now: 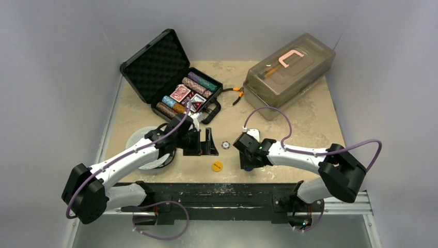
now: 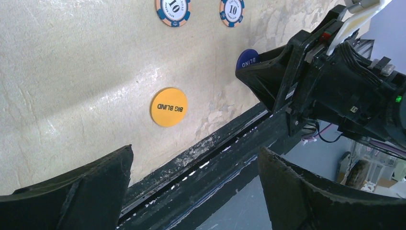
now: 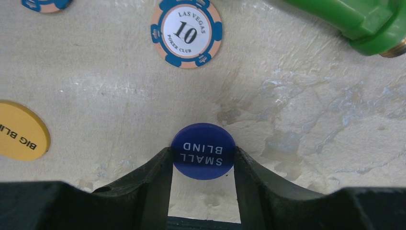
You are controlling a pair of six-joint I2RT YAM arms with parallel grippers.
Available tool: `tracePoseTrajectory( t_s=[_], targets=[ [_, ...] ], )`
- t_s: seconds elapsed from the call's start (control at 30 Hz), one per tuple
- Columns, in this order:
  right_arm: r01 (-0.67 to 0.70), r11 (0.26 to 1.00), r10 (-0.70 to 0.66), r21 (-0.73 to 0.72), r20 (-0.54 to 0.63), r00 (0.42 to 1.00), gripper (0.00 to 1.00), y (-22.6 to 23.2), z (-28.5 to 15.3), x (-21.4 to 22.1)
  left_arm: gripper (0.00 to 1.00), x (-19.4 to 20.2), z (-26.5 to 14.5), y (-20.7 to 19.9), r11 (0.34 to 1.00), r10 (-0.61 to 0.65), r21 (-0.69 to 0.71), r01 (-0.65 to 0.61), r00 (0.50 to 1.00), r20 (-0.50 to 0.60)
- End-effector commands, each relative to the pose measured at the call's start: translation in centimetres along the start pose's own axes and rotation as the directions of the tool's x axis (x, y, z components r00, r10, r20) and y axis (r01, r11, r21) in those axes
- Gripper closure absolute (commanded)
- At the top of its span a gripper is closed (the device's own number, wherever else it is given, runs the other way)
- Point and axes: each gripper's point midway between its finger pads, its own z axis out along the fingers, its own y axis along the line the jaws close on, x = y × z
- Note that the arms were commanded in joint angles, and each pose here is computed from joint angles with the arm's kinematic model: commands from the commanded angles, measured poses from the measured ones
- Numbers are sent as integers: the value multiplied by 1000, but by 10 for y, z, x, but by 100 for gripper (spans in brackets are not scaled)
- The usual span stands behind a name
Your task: Pack up texas hold em set
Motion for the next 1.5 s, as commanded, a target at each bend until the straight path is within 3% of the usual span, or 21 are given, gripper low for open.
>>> tracePoseTrajectory(
  t_s=[0.0,0.43,0.77,1.0,1.47],
  targets=[
    [5,997,4,-81,105,994,63,16,-5,-23,3,-15,2,-17,998,-11,64,10,1000,23],
    [125,970,-61,-209,287,956,65,45,-22,-75,6,-55,11,-23,931,-219,292,220,975,-37],
    [390,836,-214,-386,426,879,65,96,-61,-110,15,-83,27,-27,891,-253,361,275,961,-110],
    [458,779,-215,-428,503,837,66,113,-84,-126,23,-82,32,-24,899,-236,347,266,964,-127],
    [506,735,-208,-452,560,802,66,127,-101,-140,58,-71,30,-25,901,-178,367,233,968,-177]
  ],
)
